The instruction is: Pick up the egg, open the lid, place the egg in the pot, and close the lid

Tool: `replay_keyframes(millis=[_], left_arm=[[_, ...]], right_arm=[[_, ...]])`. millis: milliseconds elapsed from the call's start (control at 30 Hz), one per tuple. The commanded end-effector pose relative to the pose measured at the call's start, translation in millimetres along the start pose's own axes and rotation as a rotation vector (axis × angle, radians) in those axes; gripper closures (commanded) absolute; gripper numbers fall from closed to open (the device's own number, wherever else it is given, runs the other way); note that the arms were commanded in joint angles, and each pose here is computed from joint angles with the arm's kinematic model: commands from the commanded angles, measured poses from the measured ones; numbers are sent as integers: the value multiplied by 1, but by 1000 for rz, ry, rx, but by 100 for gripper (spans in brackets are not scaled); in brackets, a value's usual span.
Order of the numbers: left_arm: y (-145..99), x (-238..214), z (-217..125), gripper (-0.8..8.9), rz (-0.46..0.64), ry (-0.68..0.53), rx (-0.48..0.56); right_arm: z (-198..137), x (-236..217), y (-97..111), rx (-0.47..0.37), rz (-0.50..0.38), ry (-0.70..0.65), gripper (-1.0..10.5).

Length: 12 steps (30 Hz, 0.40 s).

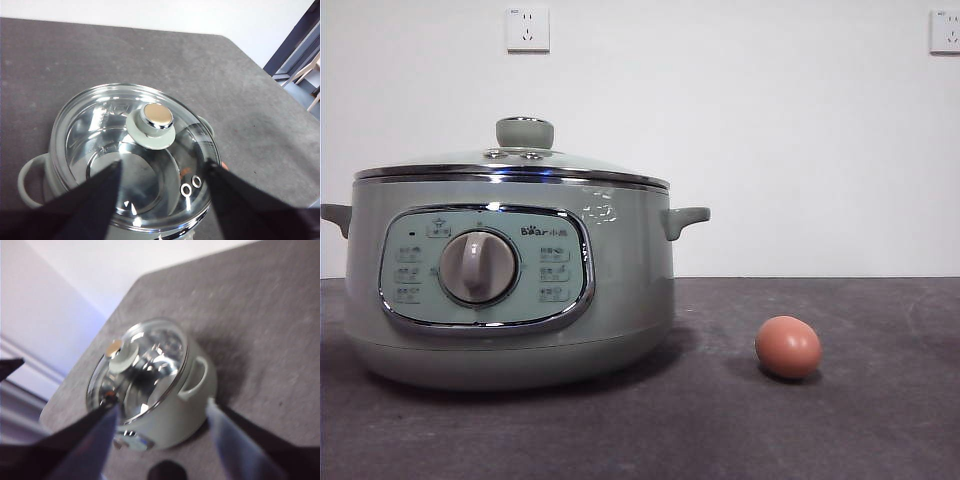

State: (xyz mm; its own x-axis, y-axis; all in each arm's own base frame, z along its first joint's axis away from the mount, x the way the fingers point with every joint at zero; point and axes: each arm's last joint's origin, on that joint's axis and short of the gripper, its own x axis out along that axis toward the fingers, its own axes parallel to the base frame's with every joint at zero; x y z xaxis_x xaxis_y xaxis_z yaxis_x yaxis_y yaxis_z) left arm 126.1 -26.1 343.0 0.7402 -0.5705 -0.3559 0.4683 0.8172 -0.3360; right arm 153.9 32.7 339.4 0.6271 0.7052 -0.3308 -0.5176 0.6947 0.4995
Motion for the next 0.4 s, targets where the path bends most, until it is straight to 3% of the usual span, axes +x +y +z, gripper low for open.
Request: replay_keyframes(millis=[33, 400], left_arm=[[-3, -1, 5, 468, -20, -22, 35], [-10, -2, 12, 468, -53, -45, 65]], right_arm=[[3, 9, 2, -6, -10, 46, 537], [-6, 77, 21, -87, -334, 359, 537]])
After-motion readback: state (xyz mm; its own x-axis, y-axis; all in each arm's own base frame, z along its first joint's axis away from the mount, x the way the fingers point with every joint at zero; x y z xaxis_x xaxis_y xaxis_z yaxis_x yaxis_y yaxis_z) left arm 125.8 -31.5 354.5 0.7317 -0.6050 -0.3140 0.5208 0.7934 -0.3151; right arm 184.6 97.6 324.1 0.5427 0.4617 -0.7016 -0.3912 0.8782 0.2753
